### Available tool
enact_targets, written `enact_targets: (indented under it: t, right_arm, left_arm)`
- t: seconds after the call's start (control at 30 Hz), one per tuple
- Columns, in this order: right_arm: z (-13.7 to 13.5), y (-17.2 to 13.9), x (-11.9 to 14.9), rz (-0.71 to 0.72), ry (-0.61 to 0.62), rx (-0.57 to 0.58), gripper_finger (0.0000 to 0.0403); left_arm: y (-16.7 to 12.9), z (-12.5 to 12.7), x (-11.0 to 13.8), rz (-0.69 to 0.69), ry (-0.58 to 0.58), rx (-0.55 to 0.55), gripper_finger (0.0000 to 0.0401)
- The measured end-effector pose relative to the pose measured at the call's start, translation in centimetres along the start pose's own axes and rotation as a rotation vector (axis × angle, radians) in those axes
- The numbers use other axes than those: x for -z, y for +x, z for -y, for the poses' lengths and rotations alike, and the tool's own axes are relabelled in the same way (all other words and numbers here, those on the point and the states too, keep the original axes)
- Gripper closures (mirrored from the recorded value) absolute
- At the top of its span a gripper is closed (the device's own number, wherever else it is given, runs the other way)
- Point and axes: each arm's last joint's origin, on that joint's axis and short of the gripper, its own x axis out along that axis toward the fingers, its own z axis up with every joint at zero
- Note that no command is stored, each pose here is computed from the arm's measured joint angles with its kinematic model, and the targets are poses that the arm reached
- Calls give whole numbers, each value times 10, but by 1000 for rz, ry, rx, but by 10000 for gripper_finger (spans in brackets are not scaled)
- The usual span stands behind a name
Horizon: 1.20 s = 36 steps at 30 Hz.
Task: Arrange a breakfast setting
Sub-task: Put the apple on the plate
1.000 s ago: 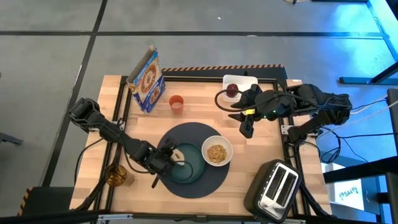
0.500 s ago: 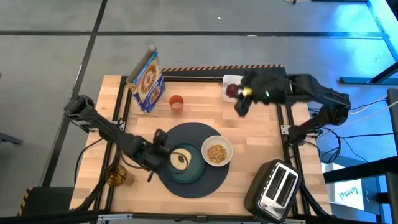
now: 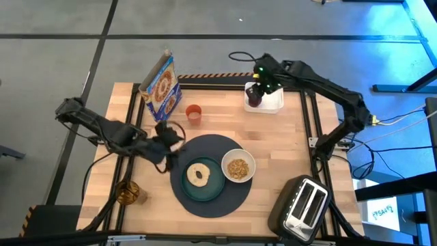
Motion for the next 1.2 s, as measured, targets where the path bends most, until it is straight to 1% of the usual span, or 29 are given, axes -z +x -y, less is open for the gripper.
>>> enact_targets:
  t: [0.07,0.2,0.27,0.33,0.5,0.6,0.77,0.93,1.1,1.2]
  right_arm:
    - [11,23,-6,-38,53,2,255]
    - [31,63,-12,-134,127,43,284]
    - [37,75,-14,-159,136,62,295]
    - [41,87,-16,-182,145,77,302]
    - [46,109,-16,-219,131,117,306]
    - [47,115,-16,-218,118,170,306]
    - [47,114,-17,-208,116,177,306]
    - [48,114,-15,-226,121,180,306]
    - [46,113,-12,-256,174,167,306]
    - [44,113,-12,-247,197,179,306]
  left_arm:
    - [-3,-5,-6,42,-66,5,195]
    - [-5,-12,-14,97,-123,-5,195]
    - [-4,-15,-15,100,-121,-18,195]
    - [-2,-18,-16,96,-93,-35,195]
    - [1,-23,-19,92,-51,-65,195]
    - [3,-26,-20,88,-33,-77,195]
    - [5,-30,-21,68,-12,-72,195]
    - [8,-34,-23,66,-1,-94,195]
    - [9,-37,-25,63,-16,-87,195]
    - [9,-36,-25,62,-20,-84,195]
